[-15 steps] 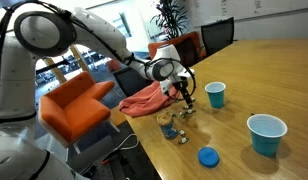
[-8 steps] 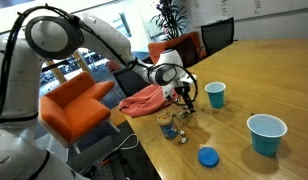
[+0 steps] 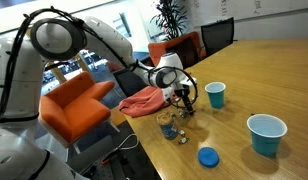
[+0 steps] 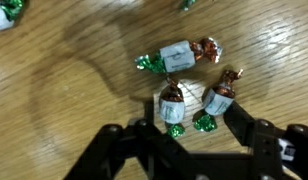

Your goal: Put three of the sweets on the table in the cup on the left

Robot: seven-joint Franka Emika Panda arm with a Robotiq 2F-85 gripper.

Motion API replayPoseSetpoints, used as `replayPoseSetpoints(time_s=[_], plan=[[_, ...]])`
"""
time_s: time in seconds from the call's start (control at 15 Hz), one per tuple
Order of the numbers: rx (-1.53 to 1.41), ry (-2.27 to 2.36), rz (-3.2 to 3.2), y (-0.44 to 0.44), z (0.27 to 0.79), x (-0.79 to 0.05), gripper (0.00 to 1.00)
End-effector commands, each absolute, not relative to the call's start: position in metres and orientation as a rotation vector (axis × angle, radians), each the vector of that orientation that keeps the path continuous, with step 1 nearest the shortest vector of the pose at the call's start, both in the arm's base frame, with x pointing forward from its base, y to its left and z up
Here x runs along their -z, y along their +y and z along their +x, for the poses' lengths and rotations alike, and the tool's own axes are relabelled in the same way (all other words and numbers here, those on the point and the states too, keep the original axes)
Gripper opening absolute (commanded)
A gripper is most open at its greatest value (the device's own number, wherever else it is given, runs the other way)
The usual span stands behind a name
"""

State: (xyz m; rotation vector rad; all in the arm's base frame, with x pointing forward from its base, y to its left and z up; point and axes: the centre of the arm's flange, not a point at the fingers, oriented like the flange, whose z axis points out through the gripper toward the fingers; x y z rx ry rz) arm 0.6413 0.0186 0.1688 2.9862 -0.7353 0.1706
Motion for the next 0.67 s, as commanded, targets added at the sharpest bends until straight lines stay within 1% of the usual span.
replayPoseSetpoints(time_s=[0.0,0.27,0.33,0.4,0.47,0.6], plan=[[-0.217,-0.768,2.983,0.024,0.644,-0.169,0.43],[-0.243,-0.78,2.997,0.029,0.645,-0.181,0.12],[-0.252,-0.784,3.0,0.029,0.644,-0.185,0.03],[-0.261,-0.79,3.001,0.029,0.644,-0.189,0.02],[-0.282,-0.801,3.009,0.028,0.643,-0.199,0.06],[-0.368,-0.855,3.021,0.023,0.647,-0.229,0.06]])
